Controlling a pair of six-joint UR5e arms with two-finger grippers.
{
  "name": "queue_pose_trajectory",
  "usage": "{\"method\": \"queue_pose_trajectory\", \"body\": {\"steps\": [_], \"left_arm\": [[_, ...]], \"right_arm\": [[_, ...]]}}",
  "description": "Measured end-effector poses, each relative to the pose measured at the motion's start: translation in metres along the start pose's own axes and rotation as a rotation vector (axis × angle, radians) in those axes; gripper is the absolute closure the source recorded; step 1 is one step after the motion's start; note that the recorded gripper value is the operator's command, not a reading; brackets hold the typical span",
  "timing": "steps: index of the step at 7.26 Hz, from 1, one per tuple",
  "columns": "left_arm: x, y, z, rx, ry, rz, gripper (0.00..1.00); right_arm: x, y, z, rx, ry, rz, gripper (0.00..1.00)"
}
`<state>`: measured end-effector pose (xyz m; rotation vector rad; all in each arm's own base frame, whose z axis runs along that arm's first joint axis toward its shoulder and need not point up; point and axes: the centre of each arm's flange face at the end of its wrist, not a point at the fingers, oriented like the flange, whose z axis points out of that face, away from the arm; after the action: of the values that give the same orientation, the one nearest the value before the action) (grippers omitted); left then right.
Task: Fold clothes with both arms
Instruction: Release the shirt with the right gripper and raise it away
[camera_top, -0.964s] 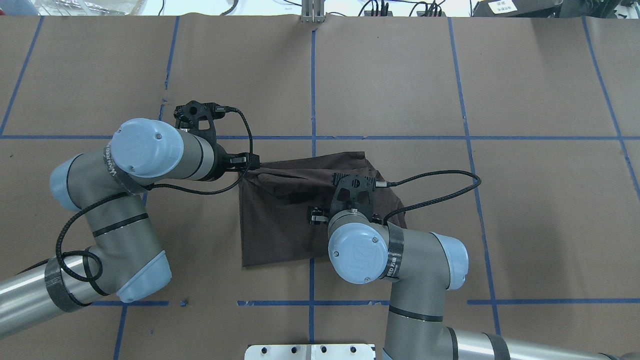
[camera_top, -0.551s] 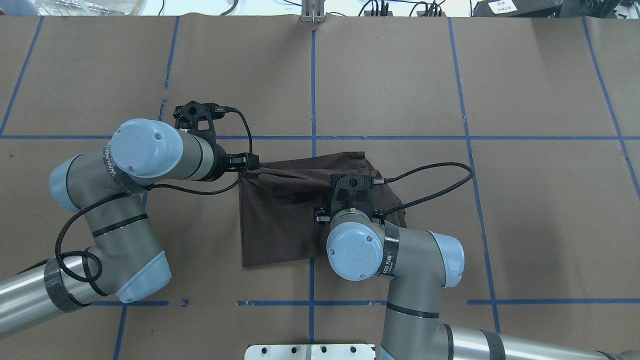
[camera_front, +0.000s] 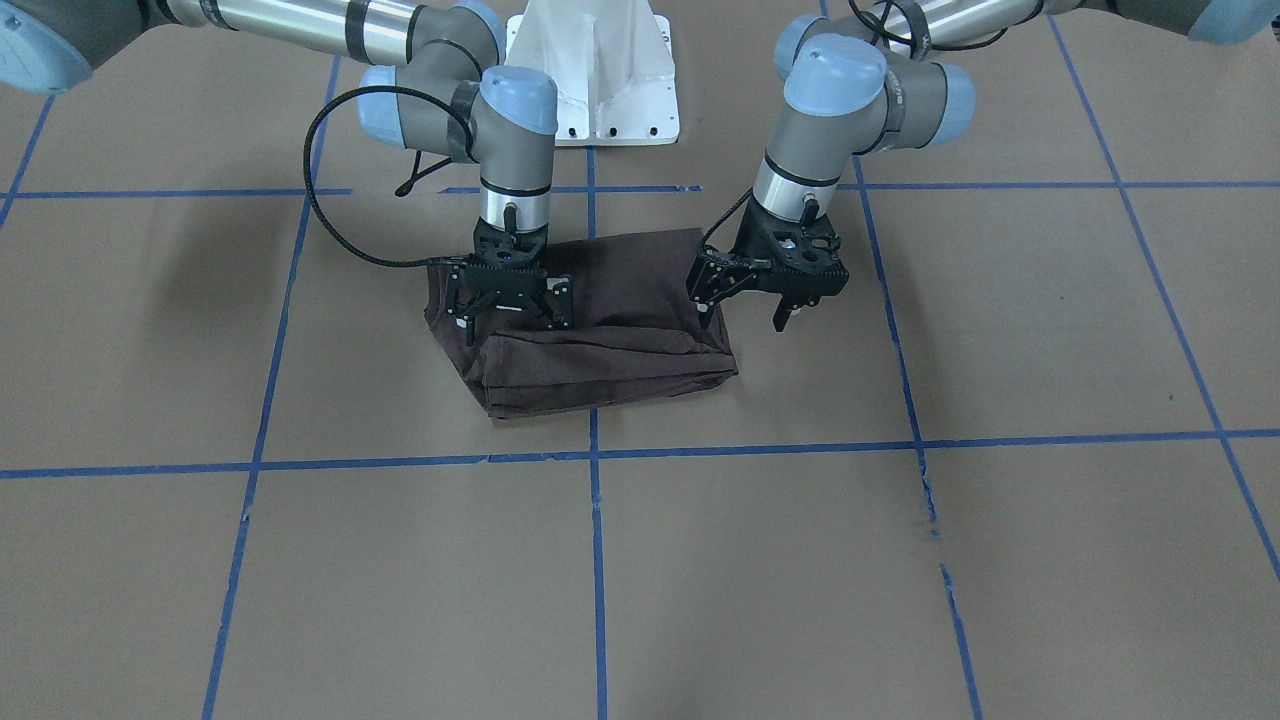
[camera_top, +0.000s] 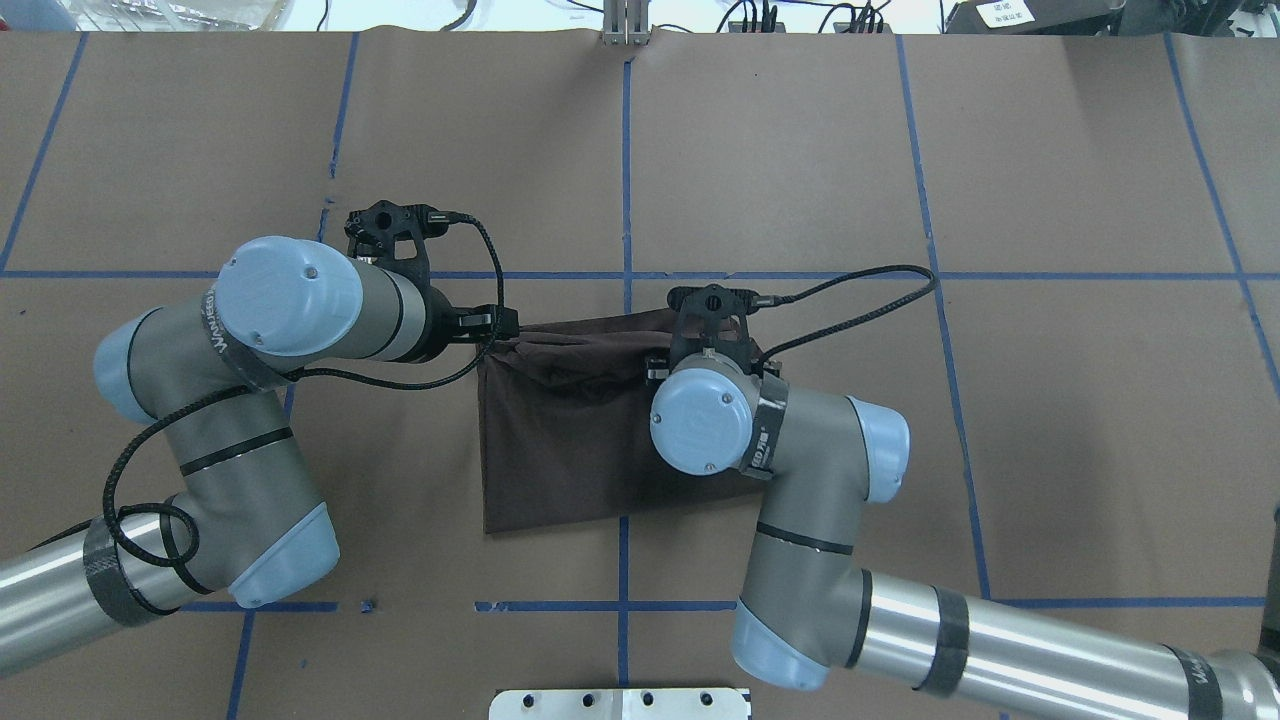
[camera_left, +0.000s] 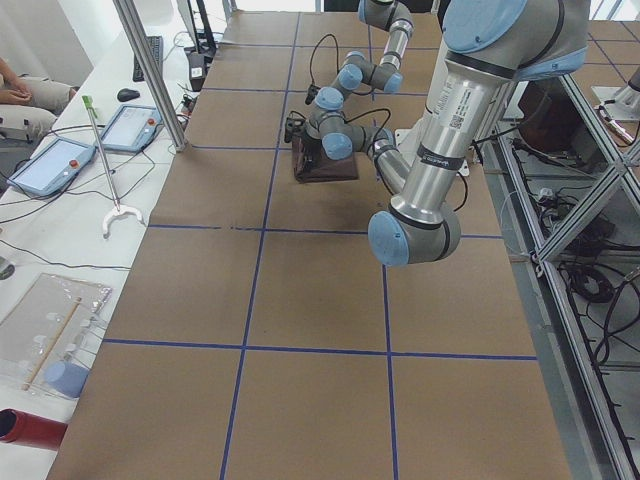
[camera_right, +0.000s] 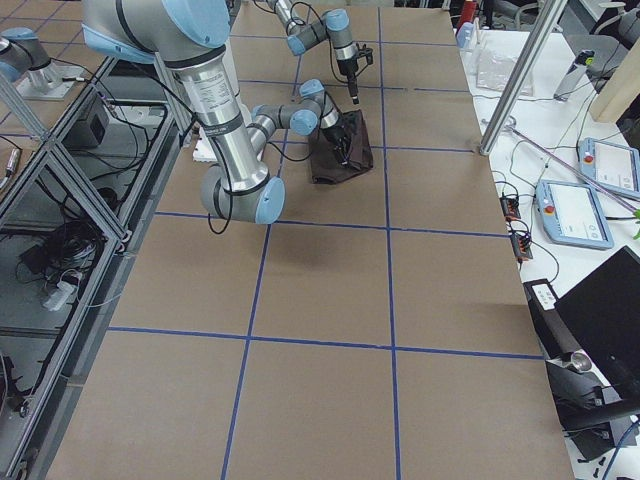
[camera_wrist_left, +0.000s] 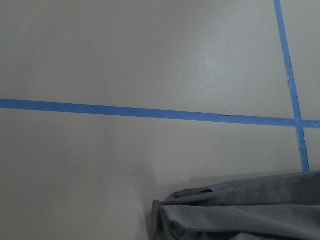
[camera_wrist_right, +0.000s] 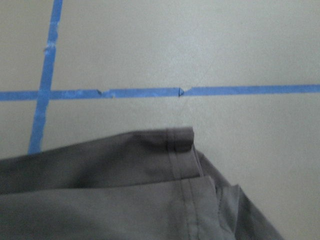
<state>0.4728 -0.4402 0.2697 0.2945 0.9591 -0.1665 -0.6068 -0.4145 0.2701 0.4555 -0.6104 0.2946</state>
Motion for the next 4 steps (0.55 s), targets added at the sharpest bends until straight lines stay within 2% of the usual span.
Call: {"method": "queue_pose_trajectory", "body": {"steps": [2, 4], "left_arm": [[0.003, 0.0, -0.006, 0.002, 0.011, 0.001, 0.0], [0.003, 0.001, -0.006, 0.001, 0.012, 0.0, 0.0]], "right_arm": [[-0.008, -0.061, 0.041, 0.008, 0.012, 0.053, 0.0], [0.021, -0.127, 0.068, -0.007, 0.031, 0.085, 0.0]]}}
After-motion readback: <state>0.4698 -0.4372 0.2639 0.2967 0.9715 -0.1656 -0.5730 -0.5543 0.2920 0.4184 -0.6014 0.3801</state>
